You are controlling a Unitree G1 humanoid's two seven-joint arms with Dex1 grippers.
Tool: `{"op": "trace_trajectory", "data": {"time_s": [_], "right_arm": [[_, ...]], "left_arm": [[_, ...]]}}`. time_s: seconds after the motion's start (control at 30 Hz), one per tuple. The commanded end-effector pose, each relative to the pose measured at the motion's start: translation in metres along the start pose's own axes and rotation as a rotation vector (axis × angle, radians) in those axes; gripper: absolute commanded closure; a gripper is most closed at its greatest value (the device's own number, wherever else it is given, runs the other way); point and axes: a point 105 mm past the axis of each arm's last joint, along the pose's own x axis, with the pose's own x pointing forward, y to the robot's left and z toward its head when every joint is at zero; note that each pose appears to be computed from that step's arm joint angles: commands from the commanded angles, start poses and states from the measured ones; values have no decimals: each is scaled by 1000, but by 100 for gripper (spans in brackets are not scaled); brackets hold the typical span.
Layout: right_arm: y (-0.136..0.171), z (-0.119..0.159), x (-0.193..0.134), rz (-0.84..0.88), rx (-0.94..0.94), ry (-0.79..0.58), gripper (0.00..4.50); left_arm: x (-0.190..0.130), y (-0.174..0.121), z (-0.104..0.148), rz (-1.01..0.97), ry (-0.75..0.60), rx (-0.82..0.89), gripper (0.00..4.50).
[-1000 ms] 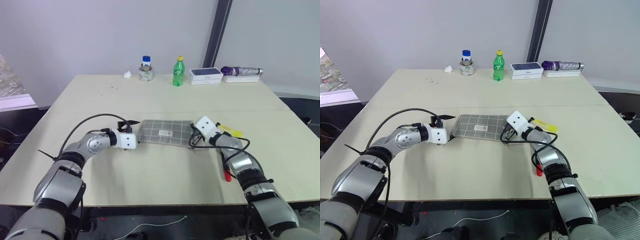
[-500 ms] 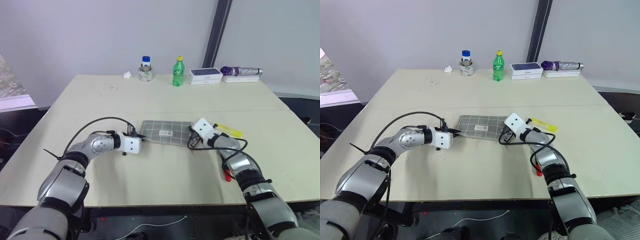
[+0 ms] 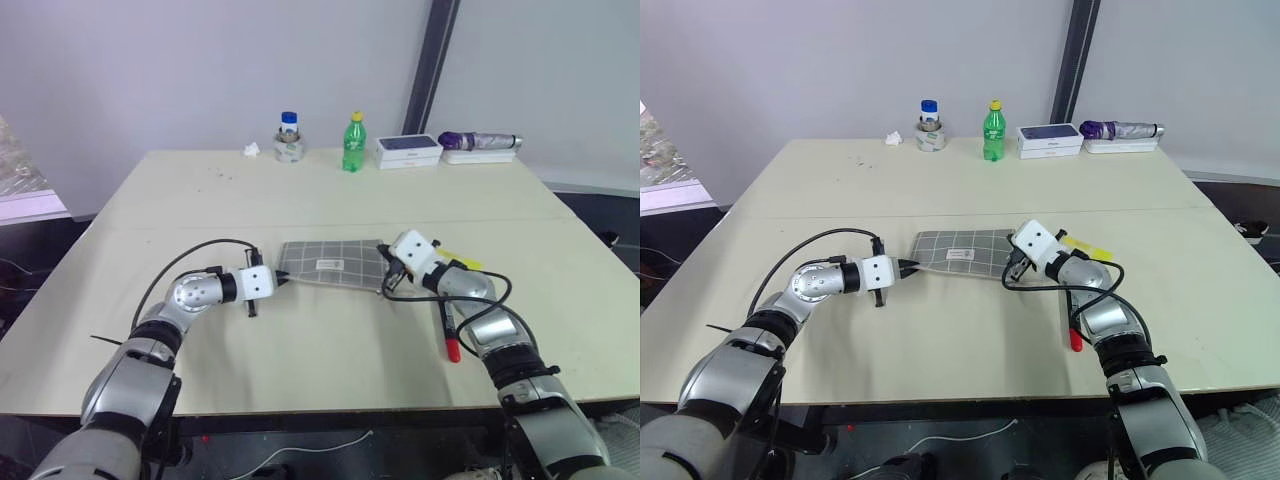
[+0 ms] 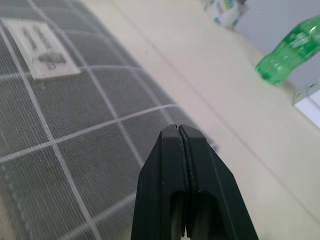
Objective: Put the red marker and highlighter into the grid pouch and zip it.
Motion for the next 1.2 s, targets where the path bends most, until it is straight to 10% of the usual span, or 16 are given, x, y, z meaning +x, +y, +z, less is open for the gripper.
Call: {"op": "trace_trajectory", "data": {"time_s": [0.03, 0.33, 0.9, 1.0, 1.2], "right_arm": [[-13, 30, -16, -16, 59, -95, 394], [43, 22, -55, 189, 170, -20, 4], [54, -24, -24, 104, 284, 159, 4], [63, -27, -22, 121, 293, 180, 90], [78, -21, -22, 165, 309, 187, 409]], "left_arm": [[-16, -9, -8, -14, 42, -4, 450], [-39, -20, 15, 187, 162, -113, 450], [-33, -27, 40, 260, 194, -181, 450], [-32, -28, 39, 269, 199, -182, 450], [-32, -27, 38, 280, 203, -180, 450]]}}
